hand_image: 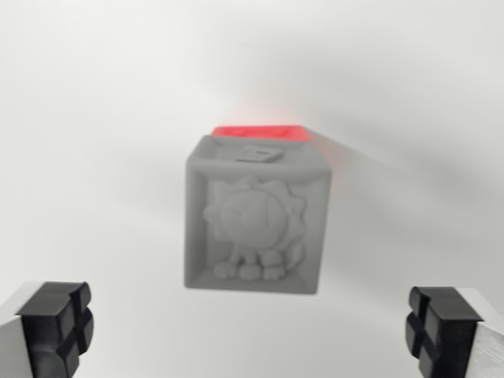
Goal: Destack cube
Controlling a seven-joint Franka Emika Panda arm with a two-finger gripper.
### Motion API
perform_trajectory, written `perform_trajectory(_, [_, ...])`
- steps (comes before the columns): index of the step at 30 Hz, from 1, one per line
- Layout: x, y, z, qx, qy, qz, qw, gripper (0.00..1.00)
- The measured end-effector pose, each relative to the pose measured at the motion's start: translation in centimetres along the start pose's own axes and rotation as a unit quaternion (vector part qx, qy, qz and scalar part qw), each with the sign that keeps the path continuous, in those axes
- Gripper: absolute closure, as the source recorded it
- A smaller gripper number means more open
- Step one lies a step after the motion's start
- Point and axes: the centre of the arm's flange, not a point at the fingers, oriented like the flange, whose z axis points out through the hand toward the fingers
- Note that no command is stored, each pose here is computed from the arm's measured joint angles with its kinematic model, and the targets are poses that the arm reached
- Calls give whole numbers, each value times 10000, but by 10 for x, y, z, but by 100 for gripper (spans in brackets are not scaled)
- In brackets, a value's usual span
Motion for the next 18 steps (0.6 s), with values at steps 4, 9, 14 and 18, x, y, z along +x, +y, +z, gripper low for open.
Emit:
perform_trajectory(4, [0, 0, 14, 9, 23, -7, 10000, 0])
perform_trajectory(9, [0, 0, 33, 5, 16, -9, 10000, 0])
perform_trajectory(14, [-1, 0, 50, 3, 15, -9, 10000, 0])
perform_trajectory(18, [0, 1, 62, 6, 20, -3, 10000, 0])
